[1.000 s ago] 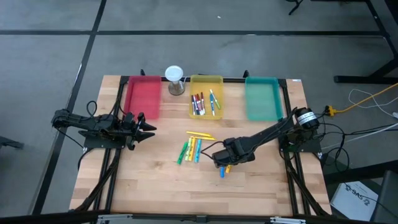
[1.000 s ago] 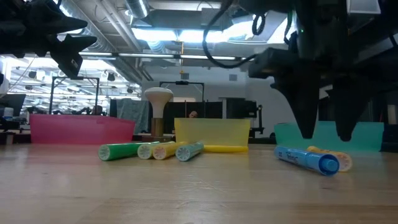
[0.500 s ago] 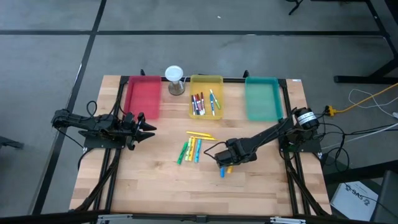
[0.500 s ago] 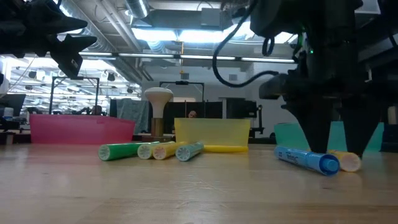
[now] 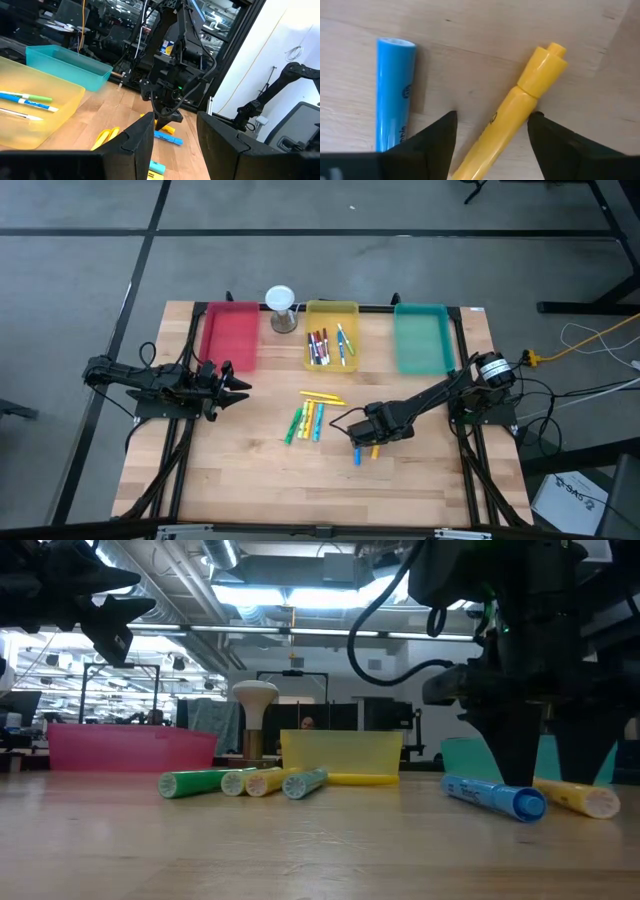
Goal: Pick & Place Markers
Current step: Put the right yellow highlighter into the blue bin
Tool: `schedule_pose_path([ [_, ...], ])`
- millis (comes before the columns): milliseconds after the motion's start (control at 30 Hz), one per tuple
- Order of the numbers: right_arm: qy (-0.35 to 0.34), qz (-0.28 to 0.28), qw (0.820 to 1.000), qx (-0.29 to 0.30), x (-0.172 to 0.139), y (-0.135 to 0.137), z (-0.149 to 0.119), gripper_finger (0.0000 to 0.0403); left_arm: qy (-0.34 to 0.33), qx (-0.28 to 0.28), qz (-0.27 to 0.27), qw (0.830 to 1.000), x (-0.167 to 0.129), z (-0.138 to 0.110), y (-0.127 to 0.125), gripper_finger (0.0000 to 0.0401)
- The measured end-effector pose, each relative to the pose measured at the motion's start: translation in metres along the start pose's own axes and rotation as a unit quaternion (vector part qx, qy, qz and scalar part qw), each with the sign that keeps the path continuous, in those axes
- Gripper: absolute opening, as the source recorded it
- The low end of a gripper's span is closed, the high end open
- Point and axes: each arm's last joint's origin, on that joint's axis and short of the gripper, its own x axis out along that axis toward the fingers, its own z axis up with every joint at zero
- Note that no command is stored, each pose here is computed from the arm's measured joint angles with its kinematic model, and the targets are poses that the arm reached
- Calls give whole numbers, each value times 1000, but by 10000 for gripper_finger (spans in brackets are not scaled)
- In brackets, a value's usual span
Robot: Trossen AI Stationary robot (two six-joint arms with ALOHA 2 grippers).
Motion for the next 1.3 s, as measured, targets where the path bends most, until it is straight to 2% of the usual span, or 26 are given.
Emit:
schedule_pose_path([
  [133,-2,3,1000,-1,0,1,0,204,0,0,0,1000,0,0,0,143],
  [533,-9,3,1000,-16,1,1,0,65,0,0,0,1000,0,0,0,143],
  [1300,-2,8,1000,-27,1,2,0,63,0,0,0,1000,0,0,0,143],
])
